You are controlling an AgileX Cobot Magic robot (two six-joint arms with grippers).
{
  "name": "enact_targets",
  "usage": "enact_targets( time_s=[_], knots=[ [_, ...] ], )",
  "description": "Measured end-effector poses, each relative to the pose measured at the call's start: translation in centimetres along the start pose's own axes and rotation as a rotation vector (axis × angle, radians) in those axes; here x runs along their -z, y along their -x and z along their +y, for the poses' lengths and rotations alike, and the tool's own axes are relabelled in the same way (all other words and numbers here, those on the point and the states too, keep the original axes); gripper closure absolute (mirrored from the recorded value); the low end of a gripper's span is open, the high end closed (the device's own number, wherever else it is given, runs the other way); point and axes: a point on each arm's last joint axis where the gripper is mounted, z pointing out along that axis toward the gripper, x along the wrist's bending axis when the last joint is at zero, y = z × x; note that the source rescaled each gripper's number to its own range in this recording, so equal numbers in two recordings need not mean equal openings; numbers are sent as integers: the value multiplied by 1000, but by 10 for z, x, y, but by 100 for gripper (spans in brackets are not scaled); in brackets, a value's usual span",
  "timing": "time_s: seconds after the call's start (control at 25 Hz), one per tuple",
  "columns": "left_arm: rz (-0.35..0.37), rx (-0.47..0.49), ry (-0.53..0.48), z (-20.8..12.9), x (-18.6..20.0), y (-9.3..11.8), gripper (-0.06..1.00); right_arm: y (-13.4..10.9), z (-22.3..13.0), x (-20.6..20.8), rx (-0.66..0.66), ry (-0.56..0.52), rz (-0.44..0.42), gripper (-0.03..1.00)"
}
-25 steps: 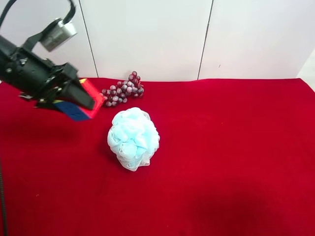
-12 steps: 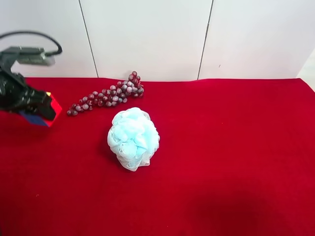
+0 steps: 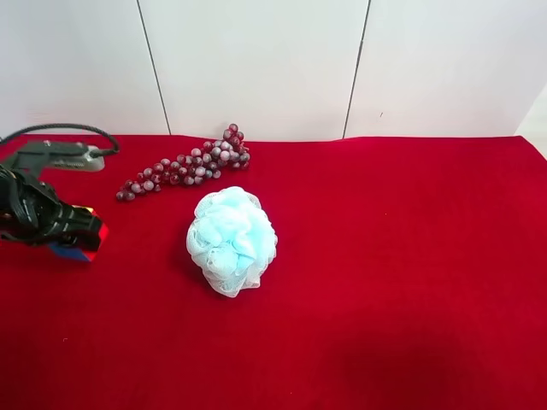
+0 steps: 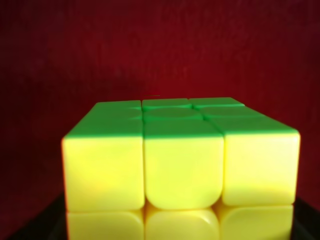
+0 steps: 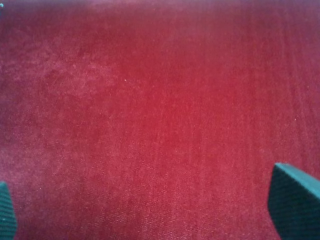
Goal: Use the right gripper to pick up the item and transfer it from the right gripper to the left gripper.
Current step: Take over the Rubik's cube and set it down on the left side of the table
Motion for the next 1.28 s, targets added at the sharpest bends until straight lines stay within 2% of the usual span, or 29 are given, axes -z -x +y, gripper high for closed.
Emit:
enact_targets(
  time_s=[0.2, 0.92, 0.96, 1.0, 1.08, 1.12, 1.16, 1.28],
  knots=[
    [-1, 9, -59, -5, -17, -1, 92, 0, 0, 0, 0, 0, 0, -3],
    [9, 4, -32, -3, -20, -3, 92, 0, 0, 0, -1, 0, 0, -3],
    [9, 4, -33, -3, -20, -3, 89, 0, 0, 0, -1, 0, 0, -3],
    [9, 4, -33, -3, -20, -3, 75, 0, 0, 0, -1, 0, 0, -3],
    [11, 11, -27, -2, -20, -3, 28, 0, 0, 0, -1, 0, 0, -3],
    [11, 13, -26, -2, -20, -3, 13, 0, 0, 0, -1, 0, 0, -3],
    [12, 16, -25, -2, -20, -3, 5, 0, 0, 0, -1, 0, 0, -3],
    [13, 17, -21, -2, -20, -3, -3, 0, 0, 0, -2, 0, 0, -3]
  ],
)
